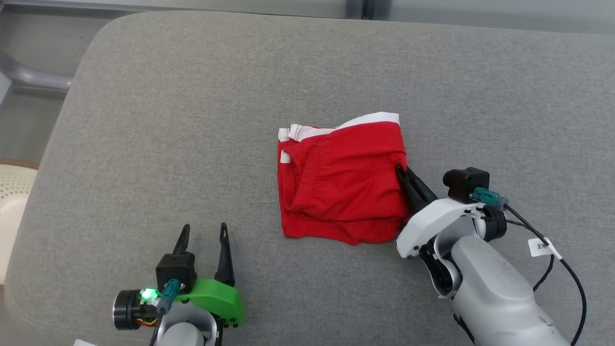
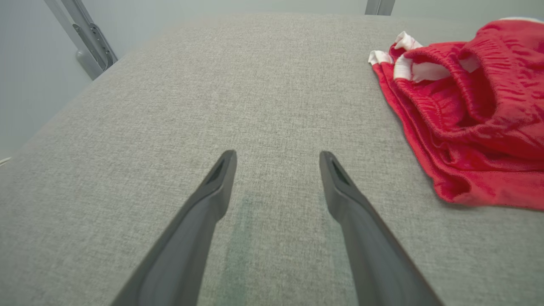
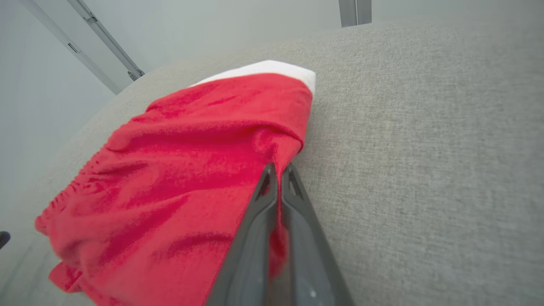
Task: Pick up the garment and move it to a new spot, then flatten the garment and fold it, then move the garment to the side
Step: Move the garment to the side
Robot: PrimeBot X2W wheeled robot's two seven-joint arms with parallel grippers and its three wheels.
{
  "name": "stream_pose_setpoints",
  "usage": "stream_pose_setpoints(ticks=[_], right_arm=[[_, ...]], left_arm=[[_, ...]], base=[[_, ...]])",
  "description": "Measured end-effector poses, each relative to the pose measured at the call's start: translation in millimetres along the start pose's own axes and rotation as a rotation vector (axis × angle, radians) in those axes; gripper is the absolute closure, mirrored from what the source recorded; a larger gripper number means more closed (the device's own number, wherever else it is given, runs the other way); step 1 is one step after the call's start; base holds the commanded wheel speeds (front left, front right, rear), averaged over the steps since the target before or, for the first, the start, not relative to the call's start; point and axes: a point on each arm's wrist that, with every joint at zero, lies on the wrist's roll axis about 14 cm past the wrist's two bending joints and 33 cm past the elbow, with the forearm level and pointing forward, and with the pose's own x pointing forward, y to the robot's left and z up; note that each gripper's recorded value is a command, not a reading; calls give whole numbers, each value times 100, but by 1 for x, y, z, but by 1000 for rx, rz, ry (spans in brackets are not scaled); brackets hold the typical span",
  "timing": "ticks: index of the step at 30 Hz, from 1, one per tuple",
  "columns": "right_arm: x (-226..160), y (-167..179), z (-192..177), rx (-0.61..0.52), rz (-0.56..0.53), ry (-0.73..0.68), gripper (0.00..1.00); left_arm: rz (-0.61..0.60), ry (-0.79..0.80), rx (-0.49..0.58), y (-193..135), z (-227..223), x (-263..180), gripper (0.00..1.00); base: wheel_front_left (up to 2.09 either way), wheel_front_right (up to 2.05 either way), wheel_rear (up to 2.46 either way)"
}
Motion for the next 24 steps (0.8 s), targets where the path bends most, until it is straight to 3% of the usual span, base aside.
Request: stream_pose_setpoints(ticks=[11,24], right_arm=[[-59,-59,27,18,-193,-95,100],[-169,-134,53,12,-497,-210,100]], left_arm=[[-214,-7,35,-68,3,17,0],[-578,-10,65,-199,5,19,0]], base=[[0,0,0],[0,0,0]])
